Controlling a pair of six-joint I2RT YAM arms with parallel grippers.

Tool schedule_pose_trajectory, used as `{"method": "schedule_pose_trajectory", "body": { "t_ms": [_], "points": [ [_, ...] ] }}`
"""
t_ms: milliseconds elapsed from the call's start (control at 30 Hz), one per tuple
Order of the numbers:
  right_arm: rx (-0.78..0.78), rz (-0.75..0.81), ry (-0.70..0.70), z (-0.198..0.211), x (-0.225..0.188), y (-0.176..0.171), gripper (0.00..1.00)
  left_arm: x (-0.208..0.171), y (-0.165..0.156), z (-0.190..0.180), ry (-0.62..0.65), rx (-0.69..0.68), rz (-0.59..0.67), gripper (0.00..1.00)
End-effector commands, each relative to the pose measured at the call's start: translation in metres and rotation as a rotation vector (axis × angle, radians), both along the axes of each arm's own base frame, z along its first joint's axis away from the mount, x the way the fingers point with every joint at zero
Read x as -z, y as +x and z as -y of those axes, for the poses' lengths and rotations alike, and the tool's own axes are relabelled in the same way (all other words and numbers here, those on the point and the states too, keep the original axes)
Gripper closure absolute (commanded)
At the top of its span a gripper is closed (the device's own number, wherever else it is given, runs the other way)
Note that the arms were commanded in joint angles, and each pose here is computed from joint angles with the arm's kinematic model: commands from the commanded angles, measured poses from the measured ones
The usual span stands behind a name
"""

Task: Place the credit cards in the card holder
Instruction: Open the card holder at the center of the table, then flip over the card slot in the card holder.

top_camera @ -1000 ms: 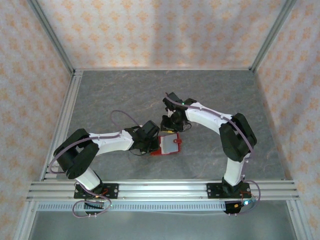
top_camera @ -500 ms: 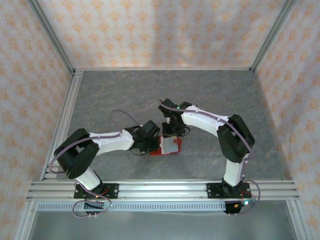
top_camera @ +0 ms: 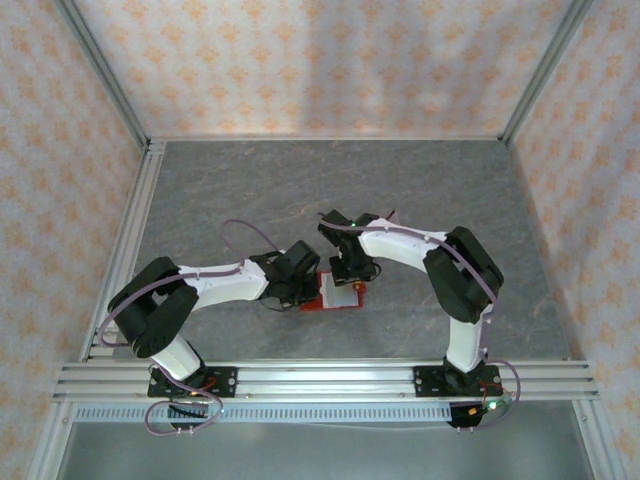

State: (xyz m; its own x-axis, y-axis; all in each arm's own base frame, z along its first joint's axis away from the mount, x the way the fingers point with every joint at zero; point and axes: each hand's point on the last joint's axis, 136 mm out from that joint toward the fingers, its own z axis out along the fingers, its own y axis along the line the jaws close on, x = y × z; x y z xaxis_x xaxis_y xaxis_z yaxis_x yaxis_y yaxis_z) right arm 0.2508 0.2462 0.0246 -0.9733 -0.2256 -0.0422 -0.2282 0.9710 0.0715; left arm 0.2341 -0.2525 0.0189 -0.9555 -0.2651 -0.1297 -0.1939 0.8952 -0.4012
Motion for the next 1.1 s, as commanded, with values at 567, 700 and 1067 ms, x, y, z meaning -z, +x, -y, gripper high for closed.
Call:
{"method": "schedule_pose_trajectory", "body": {
  "t_ms": [567, 700, 1067],
  "points": [
    [-0.016, 0.146, 0.007, -0.001, -0.043, 0.009, 0.58, 0.017, -0.02, -0.027, 0.121, -0.001, -0.058, 1.0],
    [-0.025, 0.11, 0.008, -0.006, -0.032, 0.008, 0.59, 0.016, -0.019, -0.027, 0.122, -0.001, -0.056, 1.0],
    [-0.052, 0.067, 0.013, -0.013, -0.014, 0.004, 0.59, 0.016, -0.02, -0.028, 0.121, -0.005, -0.056, 1.0]
  ]
}}
